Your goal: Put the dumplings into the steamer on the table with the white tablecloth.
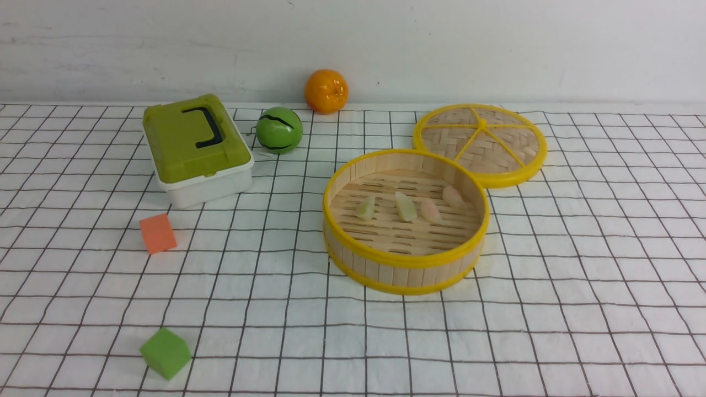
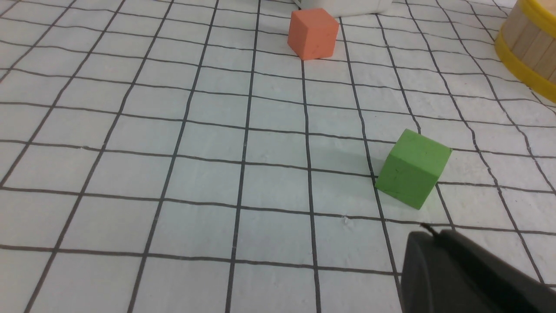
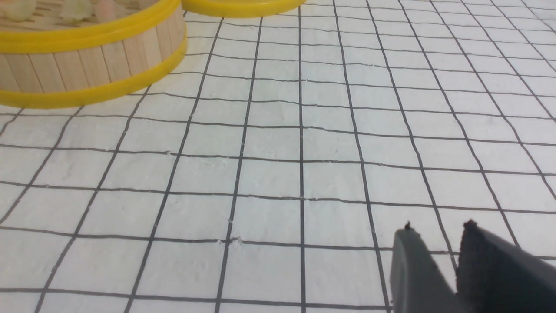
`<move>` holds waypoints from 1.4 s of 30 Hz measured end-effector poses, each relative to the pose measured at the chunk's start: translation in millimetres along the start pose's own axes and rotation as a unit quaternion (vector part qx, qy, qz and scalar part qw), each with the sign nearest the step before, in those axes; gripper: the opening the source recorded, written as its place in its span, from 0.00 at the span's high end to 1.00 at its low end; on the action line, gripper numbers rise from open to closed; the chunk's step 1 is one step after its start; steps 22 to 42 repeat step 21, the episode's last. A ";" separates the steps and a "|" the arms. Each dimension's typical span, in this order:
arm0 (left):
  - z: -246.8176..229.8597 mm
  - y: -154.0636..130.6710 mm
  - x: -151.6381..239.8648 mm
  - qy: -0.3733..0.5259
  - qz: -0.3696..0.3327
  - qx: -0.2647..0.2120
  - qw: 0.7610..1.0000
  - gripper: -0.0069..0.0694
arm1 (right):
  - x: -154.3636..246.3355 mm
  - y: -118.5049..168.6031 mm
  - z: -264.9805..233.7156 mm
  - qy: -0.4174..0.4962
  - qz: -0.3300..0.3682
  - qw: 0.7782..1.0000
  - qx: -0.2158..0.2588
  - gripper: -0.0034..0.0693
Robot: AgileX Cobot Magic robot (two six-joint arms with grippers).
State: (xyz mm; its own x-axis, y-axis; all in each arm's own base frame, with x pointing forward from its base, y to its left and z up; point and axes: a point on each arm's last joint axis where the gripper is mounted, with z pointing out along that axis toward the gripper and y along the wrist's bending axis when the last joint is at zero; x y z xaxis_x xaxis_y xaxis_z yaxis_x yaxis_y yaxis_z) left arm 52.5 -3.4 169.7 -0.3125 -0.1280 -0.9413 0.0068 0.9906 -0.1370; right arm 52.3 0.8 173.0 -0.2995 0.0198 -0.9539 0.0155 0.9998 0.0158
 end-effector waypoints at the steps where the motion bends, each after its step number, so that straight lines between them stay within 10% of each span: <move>1: 0.0 0.0 0.0 0.000 0.000 0.000 1.000 0.92 | 0.0 0.0 0.0 0.000 0.000 1.000 0.000 0.72; 42: 0.0 0.0 0.0 0.000 0.000 0.000 1.000 0.90 | 0.0 0.0 0.0 0.000 0.000 1.000 0.000 0.70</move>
